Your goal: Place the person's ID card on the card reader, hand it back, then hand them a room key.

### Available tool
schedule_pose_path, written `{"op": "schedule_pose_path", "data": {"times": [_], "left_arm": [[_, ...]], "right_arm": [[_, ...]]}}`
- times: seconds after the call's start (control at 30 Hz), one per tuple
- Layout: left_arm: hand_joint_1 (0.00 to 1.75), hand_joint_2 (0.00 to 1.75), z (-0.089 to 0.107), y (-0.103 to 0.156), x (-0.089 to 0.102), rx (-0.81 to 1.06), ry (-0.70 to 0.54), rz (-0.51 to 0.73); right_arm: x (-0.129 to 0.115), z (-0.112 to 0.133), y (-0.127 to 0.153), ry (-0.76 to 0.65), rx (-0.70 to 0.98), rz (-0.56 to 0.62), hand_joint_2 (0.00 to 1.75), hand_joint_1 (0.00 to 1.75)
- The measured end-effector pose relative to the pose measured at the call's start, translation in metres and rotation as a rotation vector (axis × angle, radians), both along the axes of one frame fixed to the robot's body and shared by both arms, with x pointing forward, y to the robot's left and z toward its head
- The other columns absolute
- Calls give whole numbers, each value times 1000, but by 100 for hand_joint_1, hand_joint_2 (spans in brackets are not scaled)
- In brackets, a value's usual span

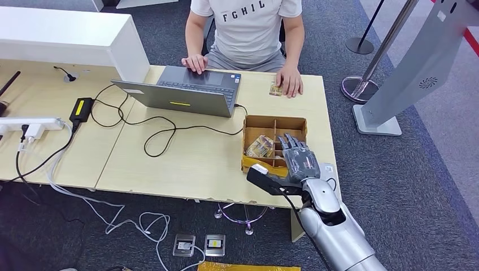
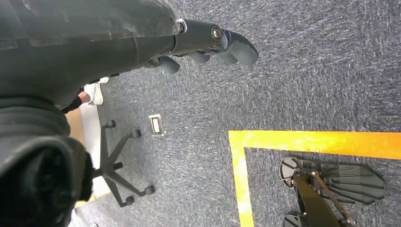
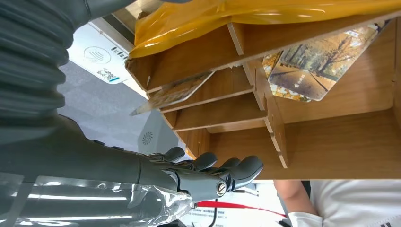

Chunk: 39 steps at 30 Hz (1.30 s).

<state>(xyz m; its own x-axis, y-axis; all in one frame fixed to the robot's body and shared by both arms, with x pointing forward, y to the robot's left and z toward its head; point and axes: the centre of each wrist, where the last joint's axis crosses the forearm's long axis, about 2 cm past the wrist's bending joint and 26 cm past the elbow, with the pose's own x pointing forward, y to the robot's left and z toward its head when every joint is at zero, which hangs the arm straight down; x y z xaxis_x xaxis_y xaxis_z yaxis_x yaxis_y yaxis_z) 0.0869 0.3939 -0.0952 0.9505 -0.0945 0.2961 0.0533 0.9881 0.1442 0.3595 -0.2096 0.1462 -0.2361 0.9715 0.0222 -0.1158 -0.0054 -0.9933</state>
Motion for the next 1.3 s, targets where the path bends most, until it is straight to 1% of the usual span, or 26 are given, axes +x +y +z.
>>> {"op": "schedule_pose_path", "data": {"times": [0.1,0.13,0.17,0.2,0.27,0.3,0.33,1.3], "left_arm": [[0,0,0,0,0,0,0,0],[0,0,0,0,0,0,0,0],[0,0,0,0,0,0,0,-1],[0,0,0,0,0,0,0,-1],[0,0,0,0,0,0,1,-3],[0,0,0,0,0,1,1,-4],[0,0,0,0,0,1,1,-5],[0,0,1,5,-1,12,-1,-45]], "right_arm": [[1,-3,-1,0,-2,-3,175,12],[2,-3,-2,0,-3,-4,175,14],[2,-4,-2,0,-4,-5,175,21],[2,-4,-3,1,-5,-6,175,44],[3,-6,-3,6,-8,-8,175,120],[3,-7,-4,8,-9,-9,175,154],[3,-7,-4,10,-10,-10,175,173],[15,-9,-13,-22,-33,-33,175,175]]}}
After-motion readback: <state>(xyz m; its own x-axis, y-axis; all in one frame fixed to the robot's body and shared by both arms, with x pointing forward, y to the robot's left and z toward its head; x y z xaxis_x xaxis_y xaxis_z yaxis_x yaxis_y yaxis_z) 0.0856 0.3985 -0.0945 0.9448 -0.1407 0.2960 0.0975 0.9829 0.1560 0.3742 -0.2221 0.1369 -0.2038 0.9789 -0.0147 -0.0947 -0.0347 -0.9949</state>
